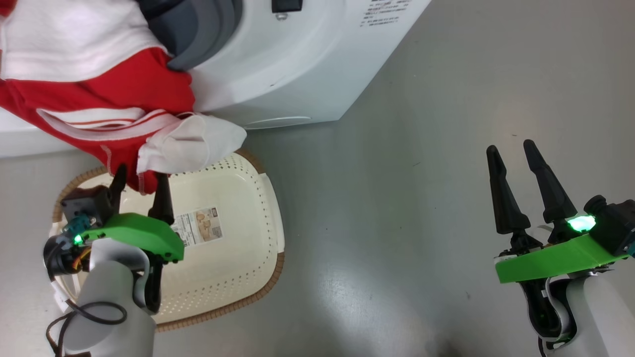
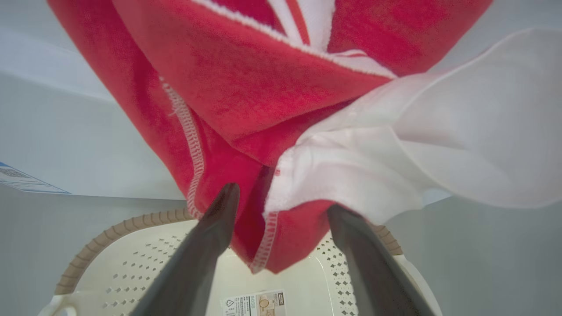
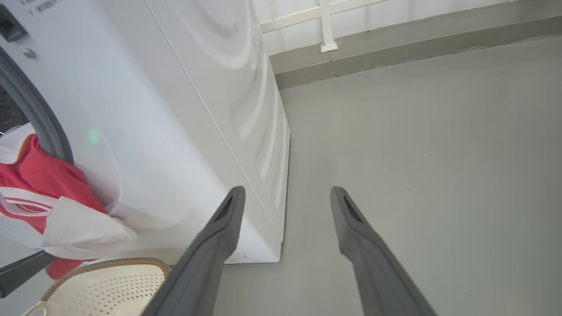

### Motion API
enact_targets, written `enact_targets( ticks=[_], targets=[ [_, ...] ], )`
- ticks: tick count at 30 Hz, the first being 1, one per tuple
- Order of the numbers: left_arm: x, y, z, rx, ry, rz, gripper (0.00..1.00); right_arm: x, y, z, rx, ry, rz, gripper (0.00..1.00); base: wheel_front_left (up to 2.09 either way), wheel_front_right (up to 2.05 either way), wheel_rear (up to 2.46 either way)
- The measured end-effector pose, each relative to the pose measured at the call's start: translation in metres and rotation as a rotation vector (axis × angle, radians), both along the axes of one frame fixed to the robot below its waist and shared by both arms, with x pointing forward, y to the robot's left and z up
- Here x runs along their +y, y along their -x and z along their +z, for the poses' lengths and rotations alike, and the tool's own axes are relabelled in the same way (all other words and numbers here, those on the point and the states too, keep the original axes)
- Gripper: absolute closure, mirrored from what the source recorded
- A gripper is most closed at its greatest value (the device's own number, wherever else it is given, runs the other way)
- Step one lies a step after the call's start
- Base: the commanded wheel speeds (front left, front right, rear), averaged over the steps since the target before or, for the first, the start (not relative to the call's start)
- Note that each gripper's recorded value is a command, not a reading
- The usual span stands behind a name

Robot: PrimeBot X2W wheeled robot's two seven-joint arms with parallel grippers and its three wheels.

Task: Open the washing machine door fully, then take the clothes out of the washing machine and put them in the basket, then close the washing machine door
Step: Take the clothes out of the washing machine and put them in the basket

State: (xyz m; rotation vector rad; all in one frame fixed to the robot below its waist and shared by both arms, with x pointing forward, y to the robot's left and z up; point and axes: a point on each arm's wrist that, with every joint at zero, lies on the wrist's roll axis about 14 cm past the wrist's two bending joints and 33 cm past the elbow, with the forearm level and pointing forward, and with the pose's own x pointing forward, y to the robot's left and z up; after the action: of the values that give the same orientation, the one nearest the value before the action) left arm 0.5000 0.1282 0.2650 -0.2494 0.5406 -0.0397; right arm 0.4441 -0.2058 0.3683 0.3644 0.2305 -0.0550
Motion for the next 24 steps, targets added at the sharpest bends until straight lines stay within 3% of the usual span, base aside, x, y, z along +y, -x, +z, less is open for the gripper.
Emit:
enact_targets(
  ticks=[24],
  targets=[
    [0.025,0.016,0.062,-0.178,0.031,0.075,0.0,0.012,-0.003,0.022,-0.054,-0.009,0.043,0.0,0.0,0.0,0.0]
  ],
)
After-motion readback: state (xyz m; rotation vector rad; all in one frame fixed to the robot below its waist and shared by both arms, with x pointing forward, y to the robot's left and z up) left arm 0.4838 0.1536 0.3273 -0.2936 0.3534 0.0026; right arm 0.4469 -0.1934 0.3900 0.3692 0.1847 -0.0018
